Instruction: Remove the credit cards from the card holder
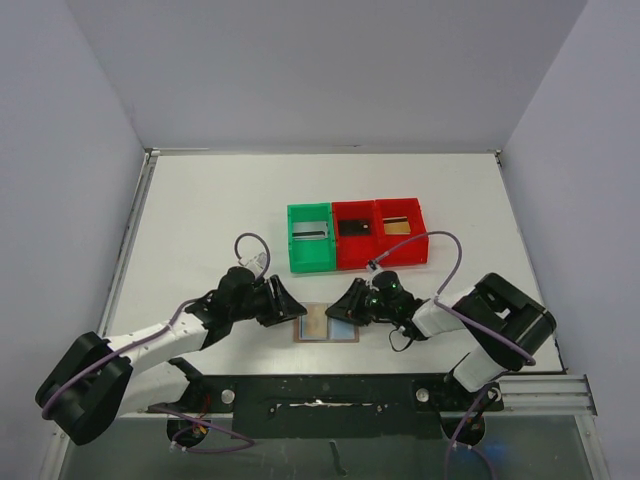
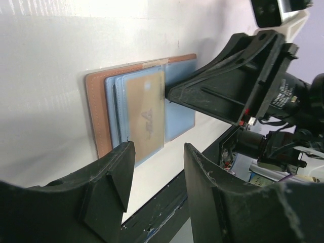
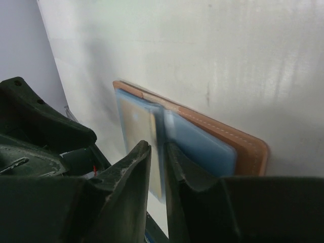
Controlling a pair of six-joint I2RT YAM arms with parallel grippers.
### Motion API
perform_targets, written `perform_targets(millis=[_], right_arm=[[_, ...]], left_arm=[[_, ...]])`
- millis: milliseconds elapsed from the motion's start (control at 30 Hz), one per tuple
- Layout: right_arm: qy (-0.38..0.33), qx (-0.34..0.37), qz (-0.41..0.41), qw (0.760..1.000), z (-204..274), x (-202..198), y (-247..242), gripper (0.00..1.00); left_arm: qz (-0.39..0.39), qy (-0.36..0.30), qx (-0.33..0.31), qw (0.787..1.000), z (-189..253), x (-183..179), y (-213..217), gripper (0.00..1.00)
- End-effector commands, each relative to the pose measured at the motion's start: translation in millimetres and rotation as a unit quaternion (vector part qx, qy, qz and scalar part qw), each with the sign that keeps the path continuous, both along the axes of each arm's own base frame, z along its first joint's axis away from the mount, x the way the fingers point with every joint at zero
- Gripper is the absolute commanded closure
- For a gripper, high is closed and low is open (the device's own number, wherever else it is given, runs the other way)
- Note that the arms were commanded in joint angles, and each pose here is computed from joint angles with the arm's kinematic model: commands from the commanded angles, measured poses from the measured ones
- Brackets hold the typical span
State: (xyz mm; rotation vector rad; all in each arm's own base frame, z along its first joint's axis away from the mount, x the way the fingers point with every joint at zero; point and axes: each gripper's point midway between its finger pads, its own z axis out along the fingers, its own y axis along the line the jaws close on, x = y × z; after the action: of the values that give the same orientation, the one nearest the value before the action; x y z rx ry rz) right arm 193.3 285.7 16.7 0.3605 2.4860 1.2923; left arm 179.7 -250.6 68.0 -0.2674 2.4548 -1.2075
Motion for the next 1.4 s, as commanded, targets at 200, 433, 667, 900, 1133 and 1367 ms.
perform_targets(millis=[200,433,667,900,1133,1367], right_arm=[[-0.051,-0.163,0.015,0.985,12,14,-8,0.66],[-0.083,-0.223,0.031,0.971,26,16,5,0.71],[-0.091,-0.250,0.041,0.963,30,16,15,0.77],[-0.087,-0.263,0.051,0.960,25,14,16,0.77],[-0.071,-0.268,0.054,0.959,16,9,15,0.77],[-0.083,-0.234,0.060,0.967,26,9,25,0.70]], left_arm=[[0.036,-0.054,0.005,0.998,32,21,4,0.58],[0.050,-0.067,0.023,0.996,38,21,15,0.58],[0.050,-0.068,0.022,0.996,39,18,17,0.58],[0.052,-0.071,0.023,0.996,41,18,19,0.58],[0.045,-0.070,0.024,0.996,40,18,17,0.58],[0.042,-0.069,0.023,0.996,39,18,15,0.58]])
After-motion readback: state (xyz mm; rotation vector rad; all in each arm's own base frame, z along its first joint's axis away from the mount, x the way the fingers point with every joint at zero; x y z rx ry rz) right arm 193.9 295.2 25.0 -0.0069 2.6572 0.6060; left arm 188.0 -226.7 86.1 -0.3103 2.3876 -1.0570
